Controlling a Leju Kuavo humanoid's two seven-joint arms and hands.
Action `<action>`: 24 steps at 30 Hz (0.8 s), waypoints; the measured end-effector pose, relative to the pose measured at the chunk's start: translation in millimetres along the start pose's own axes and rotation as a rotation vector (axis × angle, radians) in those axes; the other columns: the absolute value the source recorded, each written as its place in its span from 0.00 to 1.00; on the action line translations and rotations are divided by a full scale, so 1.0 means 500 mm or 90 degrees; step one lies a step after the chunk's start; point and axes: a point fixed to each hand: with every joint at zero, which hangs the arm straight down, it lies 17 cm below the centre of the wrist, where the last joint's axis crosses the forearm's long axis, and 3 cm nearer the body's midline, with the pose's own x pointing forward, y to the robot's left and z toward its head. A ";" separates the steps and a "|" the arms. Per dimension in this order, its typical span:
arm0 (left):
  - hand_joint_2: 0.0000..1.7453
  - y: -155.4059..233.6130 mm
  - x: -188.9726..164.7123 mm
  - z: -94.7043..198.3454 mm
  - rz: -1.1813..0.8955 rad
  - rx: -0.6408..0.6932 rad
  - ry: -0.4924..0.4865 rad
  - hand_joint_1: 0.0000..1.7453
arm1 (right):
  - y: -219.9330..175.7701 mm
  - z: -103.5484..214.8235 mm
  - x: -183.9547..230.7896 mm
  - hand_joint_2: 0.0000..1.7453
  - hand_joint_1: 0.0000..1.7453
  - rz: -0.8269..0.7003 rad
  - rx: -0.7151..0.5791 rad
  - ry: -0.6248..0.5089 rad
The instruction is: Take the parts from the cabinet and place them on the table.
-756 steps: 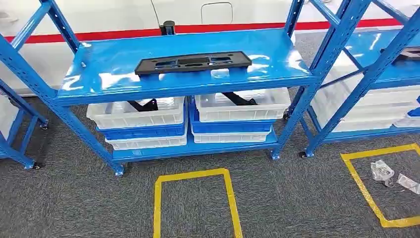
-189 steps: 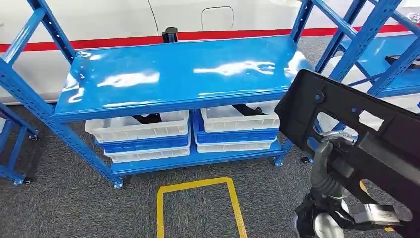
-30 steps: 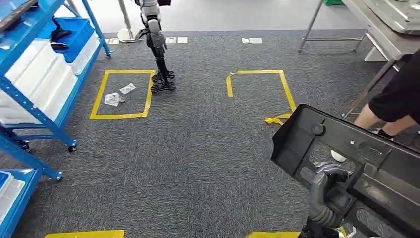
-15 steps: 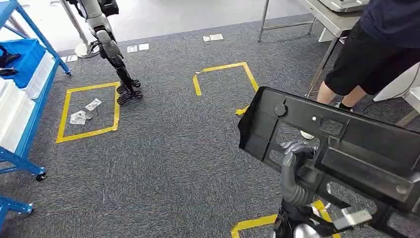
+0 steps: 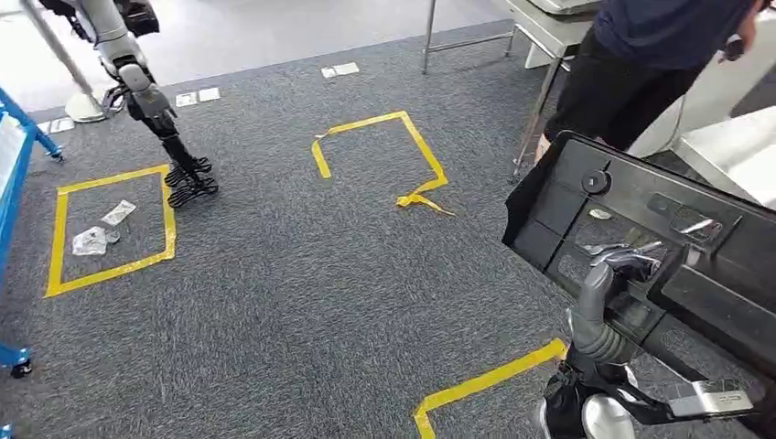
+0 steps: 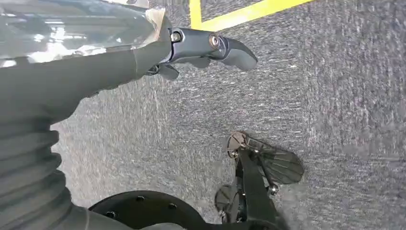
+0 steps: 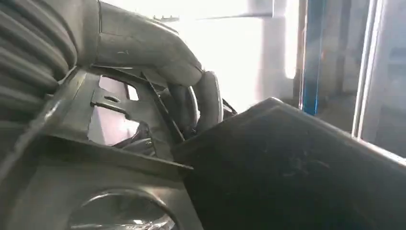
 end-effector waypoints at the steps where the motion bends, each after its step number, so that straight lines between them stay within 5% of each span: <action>1: 1.00 0.000 0.001 0.000 -0.001 0.000 -0.001 0.00 | -0.005 0.002 -0.001 1.00 1.00 0.003 -0.003 0.001; 24: 1.00 0.005 -0.004 -0.002 -0.011 0.005 0.011 0.00 | -0.047 0.026 0.013 1.00 1.00 0.013 -0.030 0.000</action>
